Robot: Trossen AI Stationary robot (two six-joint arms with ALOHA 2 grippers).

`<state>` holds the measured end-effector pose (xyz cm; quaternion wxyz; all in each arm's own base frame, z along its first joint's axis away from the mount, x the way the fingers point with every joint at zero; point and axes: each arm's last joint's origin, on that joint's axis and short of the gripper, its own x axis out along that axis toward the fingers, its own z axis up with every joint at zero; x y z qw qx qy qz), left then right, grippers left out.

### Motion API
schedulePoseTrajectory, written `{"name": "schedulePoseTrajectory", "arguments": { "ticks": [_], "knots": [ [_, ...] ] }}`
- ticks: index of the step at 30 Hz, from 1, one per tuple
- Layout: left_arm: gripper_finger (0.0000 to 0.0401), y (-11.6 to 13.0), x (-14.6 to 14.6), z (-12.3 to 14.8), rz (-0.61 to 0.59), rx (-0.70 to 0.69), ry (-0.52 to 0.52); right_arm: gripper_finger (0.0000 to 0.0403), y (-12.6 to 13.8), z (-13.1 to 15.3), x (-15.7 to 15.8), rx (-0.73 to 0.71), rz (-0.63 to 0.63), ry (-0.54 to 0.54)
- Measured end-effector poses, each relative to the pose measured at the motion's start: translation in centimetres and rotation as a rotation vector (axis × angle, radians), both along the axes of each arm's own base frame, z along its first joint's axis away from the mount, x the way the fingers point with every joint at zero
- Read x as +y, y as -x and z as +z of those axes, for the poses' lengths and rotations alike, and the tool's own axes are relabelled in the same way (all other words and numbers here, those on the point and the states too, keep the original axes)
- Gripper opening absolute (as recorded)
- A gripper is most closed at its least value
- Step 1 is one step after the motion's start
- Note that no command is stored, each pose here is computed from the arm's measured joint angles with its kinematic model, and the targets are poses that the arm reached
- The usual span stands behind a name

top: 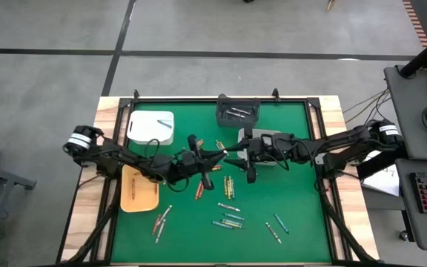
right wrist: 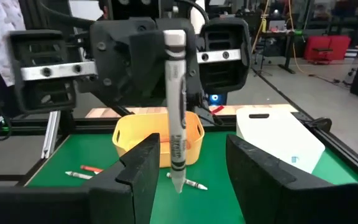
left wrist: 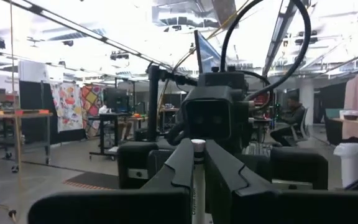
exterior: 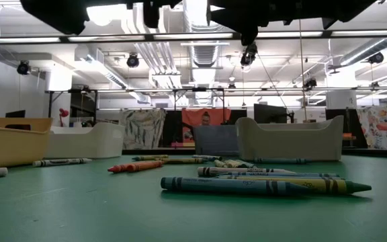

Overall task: Sort crayons
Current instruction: Put the white crayon into the black bin

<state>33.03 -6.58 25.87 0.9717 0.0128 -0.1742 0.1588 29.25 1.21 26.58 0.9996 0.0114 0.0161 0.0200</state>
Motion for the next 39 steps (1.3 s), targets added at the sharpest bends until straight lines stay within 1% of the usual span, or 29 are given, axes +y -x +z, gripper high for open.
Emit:
{"name": "schedulePoseTrajectory", "arguments": {
  "ticks": [5, 8, 11, 14, 17, 21, 24, 27, 31, 35, 39],
  "knots": [
    [0.0, -0.4, -0.1, 0.4, 0.002, 0.01, -0.004, 0.0166, 0.0, 0.0, 0.0, -0.004, -0.001, 0.011],
    [0.0, -0.5, 0.1, 0.5, 0.004, 0.005, 0.005, 0.0149, 0.0, 0.2, 0.0, -0.011, -0.001, 0.026],
    [0.0, -0.5, 0.2, 0.6, 0.002, -0.004, 0.019, 0.0117, -0.1, 0.4, 0.0, -0.02, -0.001, 0.039],
    [0.0007, -0.6, 0.2, 0.7, -0.004, -0.015, 0.037, 0.0071, -0.1, 0.5, 0.0, -0.021, 0.001, 0.04],
    [0.0029, -0.6, 0.2, 0.7, -0.009, -0.018, 0.05, 0.0023, -0.1, 0.5, 0.0, -0.018, 0.002, 0.035],
    [0.0074, -0.5, 0.2, 0.7, -0.012, 0.0, 0.053, 0.0018, -0.1, 0.4, 0.0, -0.013, -0.003, 0.023],
    [0.0107, 0.0, 0.3, 1.5, -0.011, 0.025, 0.046, 0.0015, -0.1, 0.4, -0.4, -0.004, -0.05, 0.024],
    [0.0132, 1.2, 0.6, 3.0, -0.011, 0.08, 0.035, 0.0015, -0.2, 0.6, -1.5, 0.098, -0.149, 0.034],
    [0.015, 3.2, 1.0, 4.6, -0.016, 0.196, 0.039, 0.0014, -0.6, 1.6, -4.3, 0.336, -0.308, 0.056],
    [0.0155, 5.3, 1.4, 5.7, -0.021, 0.275, 0.073, 0.0014, -0.8, 2.5, -8.5, 0.551, -0.458, 0.075],
    [0.0155, 6.8, 1.8, 6.3, -0.022, 0.333, 0.093, 0.0013, -1.3, 2.0, -13.7, 0.747, -0.558, 0.094]
  ]
}}
